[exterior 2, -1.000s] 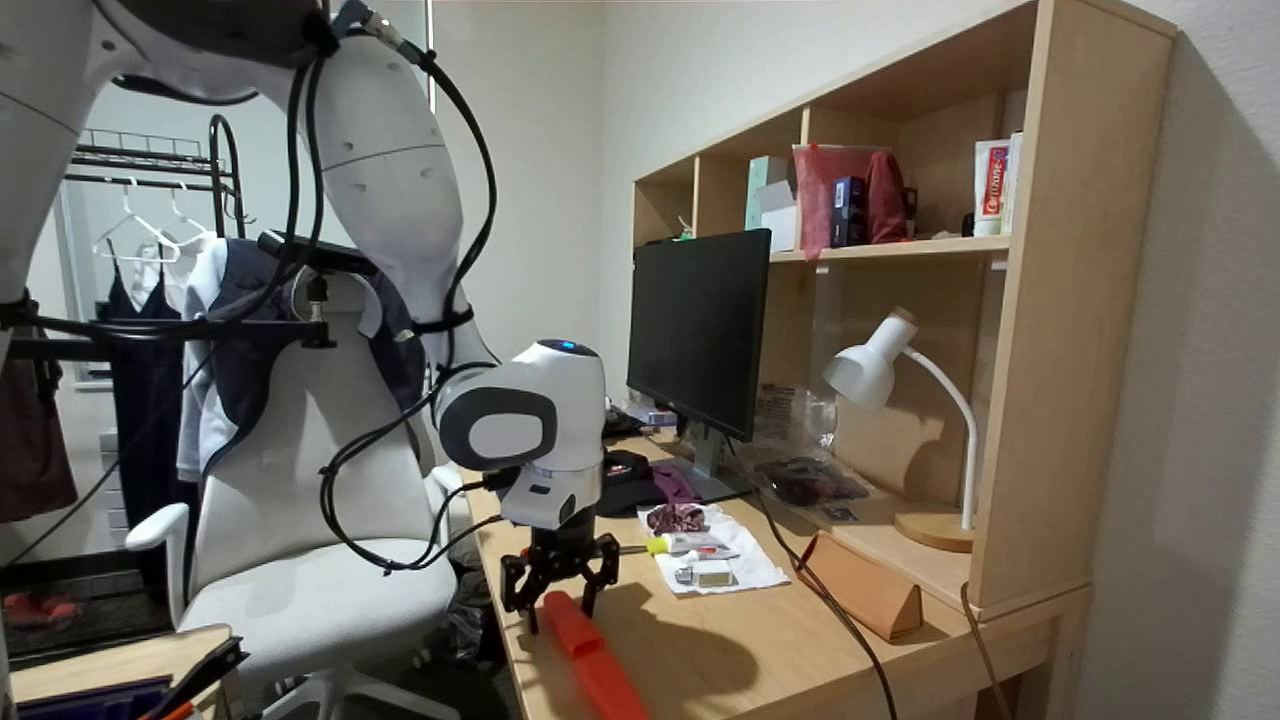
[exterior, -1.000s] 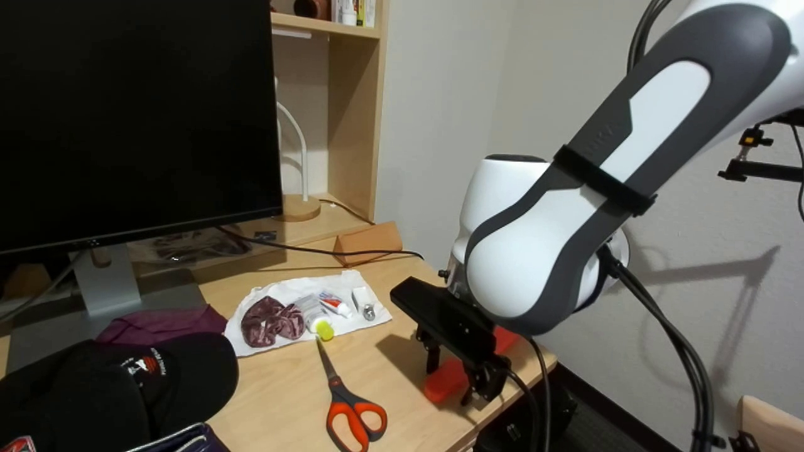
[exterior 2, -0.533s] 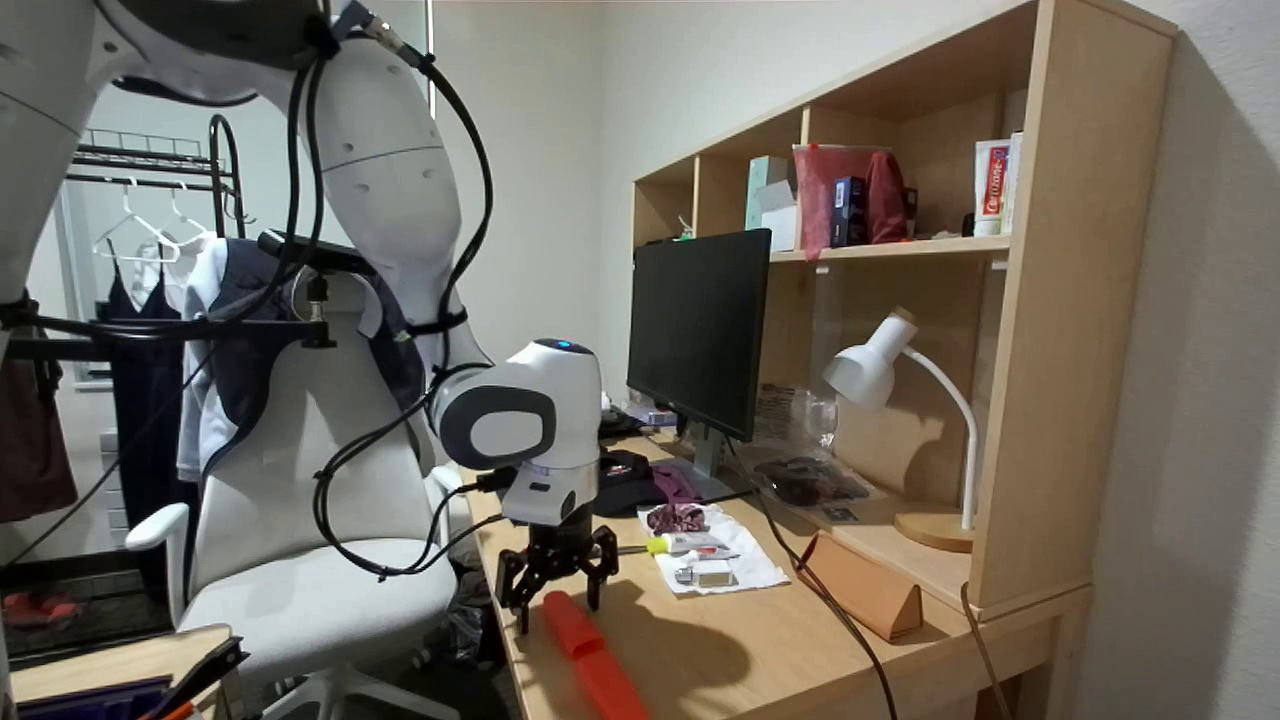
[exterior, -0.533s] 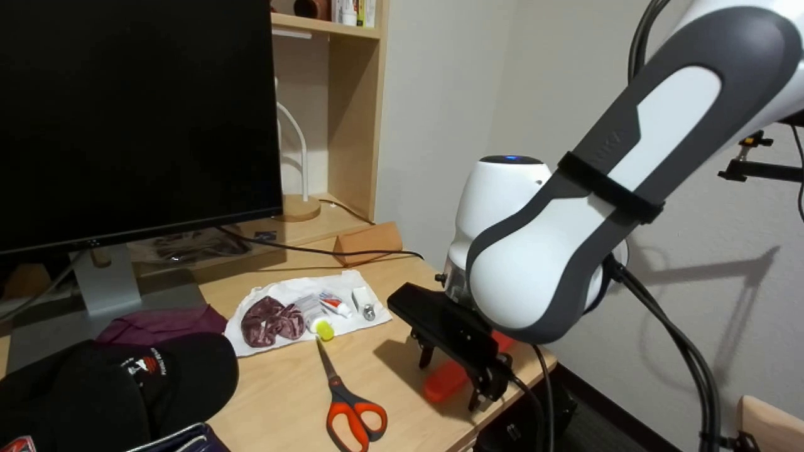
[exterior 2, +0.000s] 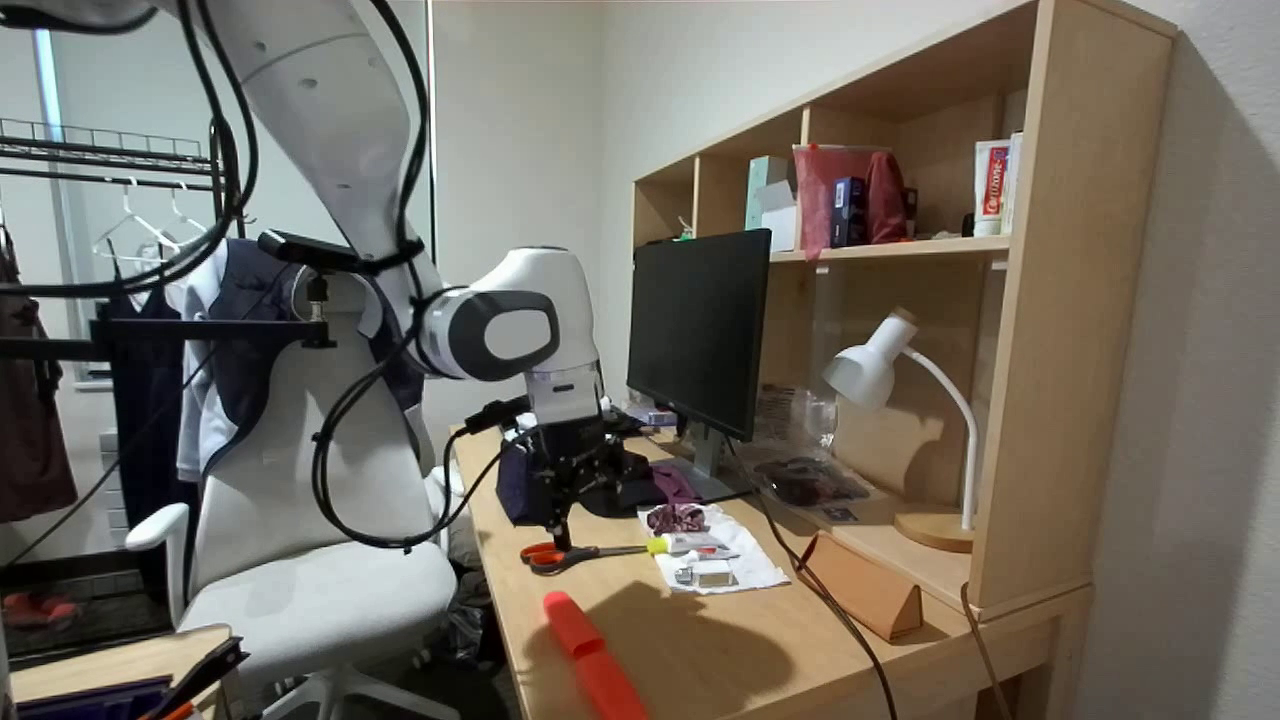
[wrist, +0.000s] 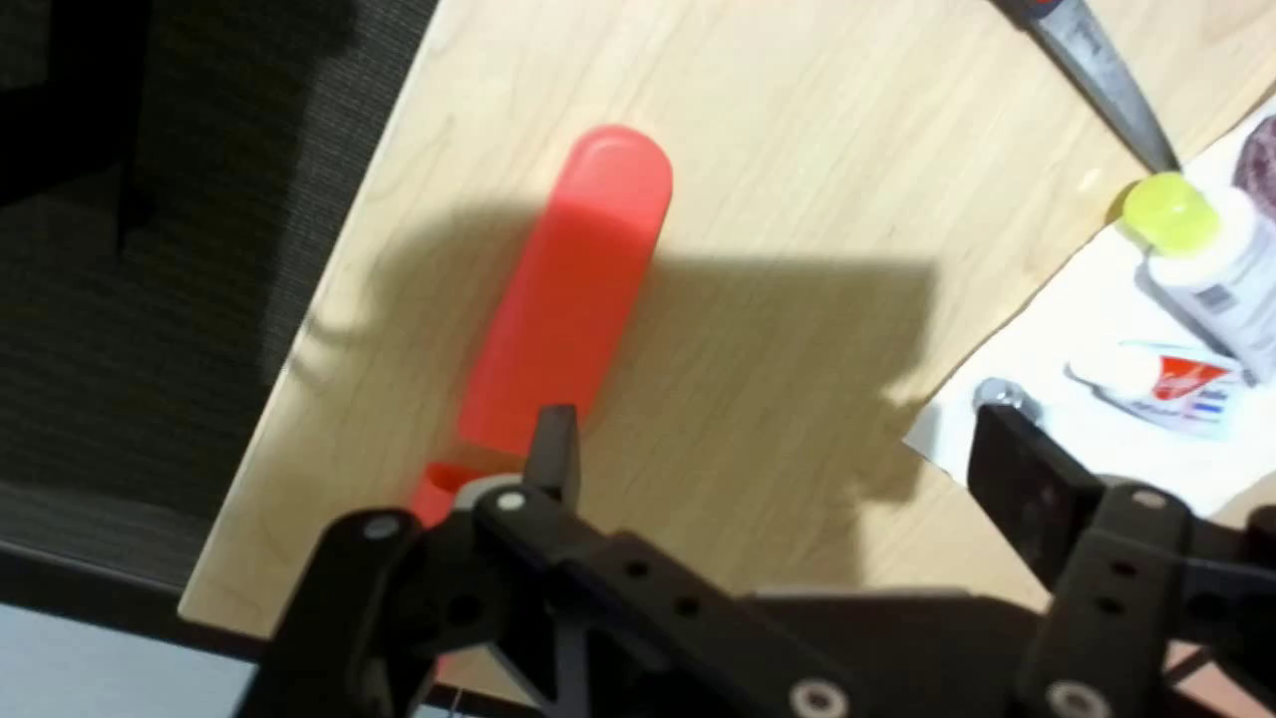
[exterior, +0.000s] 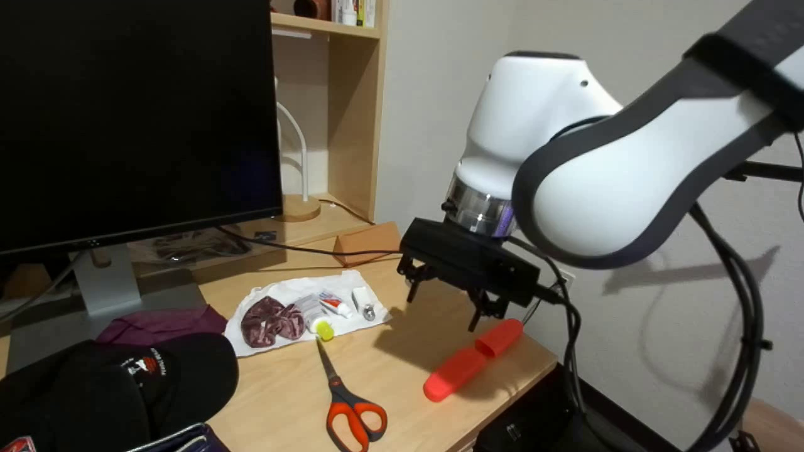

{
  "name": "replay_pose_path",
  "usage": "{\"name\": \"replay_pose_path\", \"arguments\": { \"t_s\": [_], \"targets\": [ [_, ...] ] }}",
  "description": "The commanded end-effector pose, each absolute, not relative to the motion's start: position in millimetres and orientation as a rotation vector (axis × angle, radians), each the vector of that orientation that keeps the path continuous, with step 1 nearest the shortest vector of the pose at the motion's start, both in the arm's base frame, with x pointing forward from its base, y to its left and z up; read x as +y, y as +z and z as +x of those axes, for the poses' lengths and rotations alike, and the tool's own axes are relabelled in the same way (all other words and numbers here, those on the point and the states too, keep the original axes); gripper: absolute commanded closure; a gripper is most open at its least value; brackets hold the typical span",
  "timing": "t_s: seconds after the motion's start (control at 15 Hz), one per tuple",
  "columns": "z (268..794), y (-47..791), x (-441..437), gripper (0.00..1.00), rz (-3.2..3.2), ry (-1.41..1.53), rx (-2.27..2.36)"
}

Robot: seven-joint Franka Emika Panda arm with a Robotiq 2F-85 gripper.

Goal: Align the orange objects in front of each other

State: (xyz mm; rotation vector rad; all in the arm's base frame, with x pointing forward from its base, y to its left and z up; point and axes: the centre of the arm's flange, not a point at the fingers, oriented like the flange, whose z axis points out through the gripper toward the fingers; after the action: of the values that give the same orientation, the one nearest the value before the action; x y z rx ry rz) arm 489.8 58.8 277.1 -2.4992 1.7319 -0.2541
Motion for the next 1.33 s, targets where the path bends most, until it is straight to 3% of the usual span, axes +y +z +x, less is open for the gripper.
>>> {"name": "replay_pose_path", "arguments": {
  "t_s": [0.0,0.8,1.13,1.27],
  "targets": [
    [450,325,44,0.0,-2.675,-0.241,1.483],
    [373,318,-6,0.0,-3.058,-0.106,0.537],
    [372,307,-3,0.0,-3.058,-0.054,0.12],
    [380,310,-1,0.0,-3.065,-0.086,0.207]
  ]
}}
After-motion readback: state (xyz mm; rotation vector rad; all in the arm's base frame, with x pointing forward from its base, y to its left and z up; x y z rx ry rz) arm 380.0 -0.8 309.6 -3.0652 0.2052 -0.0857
